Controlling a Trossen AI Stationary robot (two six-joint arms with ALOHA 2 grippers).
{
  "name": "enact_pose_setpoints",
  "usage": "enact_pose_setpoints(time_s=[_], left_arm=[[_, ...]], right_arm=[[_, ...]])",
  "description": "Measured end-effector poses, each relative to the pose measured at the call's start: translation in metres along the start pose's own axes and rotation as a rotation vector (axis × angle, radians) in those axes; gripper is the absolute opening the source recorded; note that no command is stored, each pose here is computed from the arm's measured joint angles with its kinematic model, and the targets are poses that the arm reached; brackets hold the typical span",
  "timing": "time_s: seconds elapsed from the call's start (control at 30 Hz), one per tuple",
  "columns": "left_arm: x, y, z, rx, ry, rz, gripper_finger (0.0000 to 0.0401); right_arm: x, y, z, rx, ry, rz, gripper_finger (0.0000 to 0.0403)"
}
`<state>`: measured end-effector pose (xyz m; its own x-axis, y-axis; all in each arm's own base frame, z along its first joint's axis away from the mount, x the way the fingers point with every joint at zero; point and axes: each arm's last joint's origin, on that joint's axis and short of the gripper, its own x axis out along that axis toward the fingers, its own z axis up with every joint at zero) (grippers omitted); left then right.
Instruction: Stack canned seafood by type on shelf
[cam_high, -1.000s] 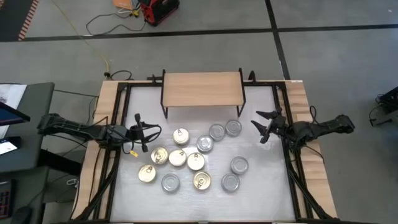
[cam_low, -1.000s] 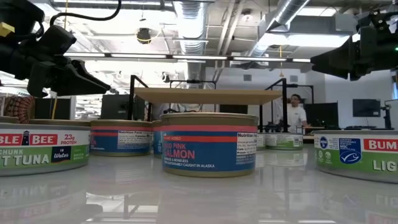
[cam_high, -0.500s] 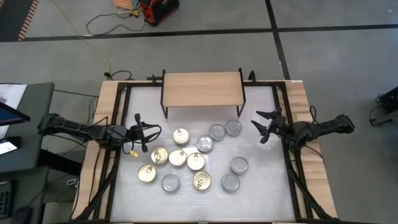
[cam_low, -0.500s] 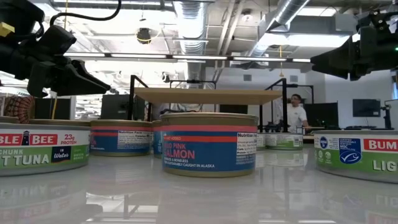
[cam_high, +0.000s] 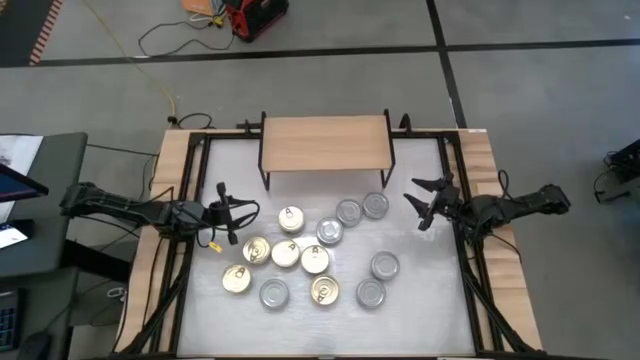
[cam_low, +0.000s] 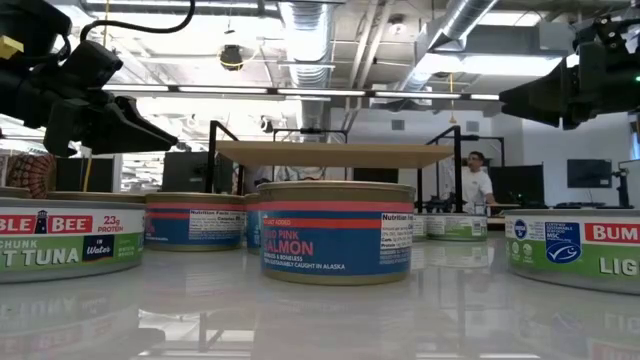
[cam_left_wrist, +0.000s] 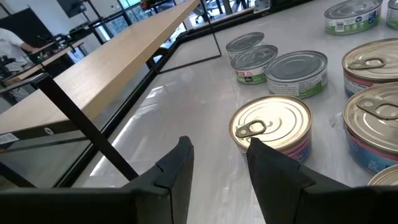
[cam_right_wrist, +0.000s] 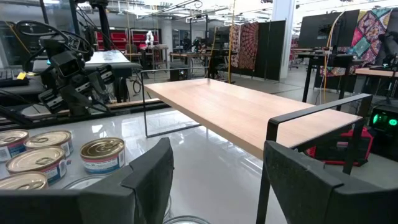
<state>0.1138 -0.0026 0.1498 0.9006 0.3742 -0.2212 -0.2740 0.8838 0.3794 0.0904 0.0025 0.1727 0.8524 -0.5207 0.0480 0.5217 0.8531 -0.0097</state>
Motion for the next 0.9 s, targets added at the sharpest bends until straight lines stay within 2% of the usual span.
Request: enact_pose_setpoints(time_s=[0.47,0.73,0.83,0.9], left_arm=[[0.0000,0.0000,0.0001,0.000,0.000,0.000,0.0141],[0.0000,0.0000,0.0000,0.055,0.000,0.000,0.0141],[0.0000,0.0000,0.0004,0.007,-0.005,-0.001,0.0141],[0.0000,-0.0001,0.0015,-0.105,-0.016,-0.014,0.0141]], right_arm=[[0.0000,0.0000,0.0000,0.000,0.000,0.000,0.0274],[0.0000,0.0000,0.0000,0.000,0.000,0.000,0.0274],[0.0000,0.0000,0.0000,0.000,0.000,0.000,0.0274],[0.0000,0.0000,0.0000,0.000,0.000,0.000,0.0274]])
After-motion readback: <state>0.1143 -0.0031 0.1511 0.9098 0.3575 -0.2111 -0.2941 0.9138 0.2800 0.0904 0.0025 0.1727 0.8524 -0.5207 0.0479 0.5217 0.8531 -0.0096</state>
